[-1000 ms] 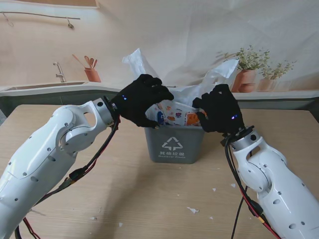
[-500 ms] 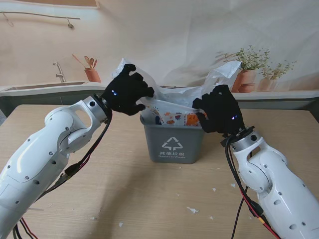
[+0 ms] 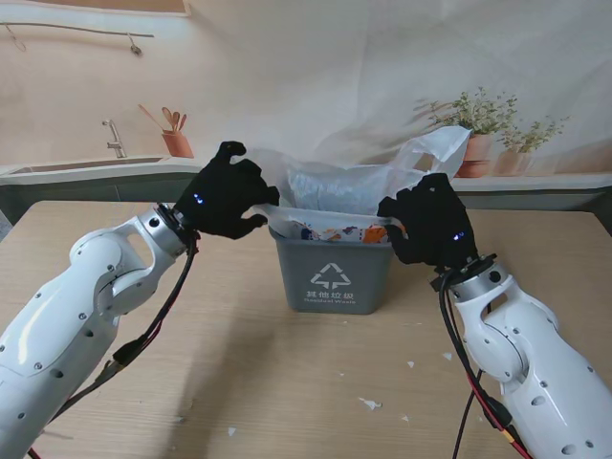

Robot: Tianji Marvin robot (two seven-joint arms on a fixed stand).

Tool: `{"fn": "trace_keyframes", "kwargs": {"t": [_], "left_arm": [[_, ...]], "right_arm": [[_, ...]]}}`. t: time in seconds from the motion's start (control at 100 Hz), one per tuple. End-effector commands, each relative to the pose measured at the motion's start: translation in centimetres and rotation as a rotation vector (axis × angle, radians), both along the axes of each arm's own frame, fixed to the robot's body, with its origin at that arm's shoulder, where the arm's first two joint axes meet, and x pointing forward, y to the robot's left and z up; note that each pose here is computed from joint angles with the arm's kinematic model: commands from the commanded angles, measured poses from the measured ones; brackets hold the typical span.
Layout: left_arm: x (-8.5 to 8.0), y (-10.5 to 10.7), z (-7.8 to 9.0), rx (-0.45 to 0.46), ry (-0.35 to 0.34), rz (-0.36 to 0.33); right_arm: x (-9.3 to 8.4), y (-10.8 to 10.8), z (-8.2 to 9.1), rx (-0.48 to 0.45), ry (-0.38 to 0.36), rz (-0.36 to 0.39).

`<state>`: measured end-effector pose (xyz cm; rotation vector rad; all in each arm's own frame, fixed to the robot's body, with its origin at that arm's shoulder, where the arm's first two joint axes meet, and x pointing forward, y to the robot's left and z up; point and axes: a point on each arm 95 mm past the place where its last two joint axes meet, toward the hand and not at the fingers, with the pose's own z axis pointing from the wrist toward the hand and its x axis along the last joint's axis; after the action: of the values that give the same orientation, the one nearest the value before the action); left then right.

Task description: Fit the garbage bag over the bin

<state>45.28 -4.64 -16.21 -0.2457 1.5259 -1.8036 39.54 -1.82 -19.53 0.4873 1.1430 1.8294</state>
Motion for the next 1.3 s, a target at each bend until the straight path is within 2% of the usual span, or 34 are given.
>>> {"fn": "trace_keyframes", "kwargs": {"t": [0.0, 0.29, 0.55, 0.85, 1.29], "left_arm": [[-0.4, 0.5, -1.5, 0.019, 0.023, 0.003], [-1.0, 1.9, -3.7, 0.047, 0.049, 0.004], [-1.4, 2.4, -4.9, 0.038, 0.049, 0.007], [-1.3, 2.8, -6.3, 0.049, 0.075, 0.021], [-0.9, 3.6, -8.0, 0.074, 0.101, 0.060]], "right_arm": [[-0.4, -0.3, -1.4, -0.010, 0.032, 0.005], [-1.2, -1.0, -3.4, 0.013, 0.081, 0.024], [-1.7, -1.7, -4.3, 0.060, 0.081, 0.048], [-2.3, -2.7, -5.5, 0.039, 0.127, 0.061], [-2.1, -3.9, -7.4, 0.049, 0.218, 0.030]]}}
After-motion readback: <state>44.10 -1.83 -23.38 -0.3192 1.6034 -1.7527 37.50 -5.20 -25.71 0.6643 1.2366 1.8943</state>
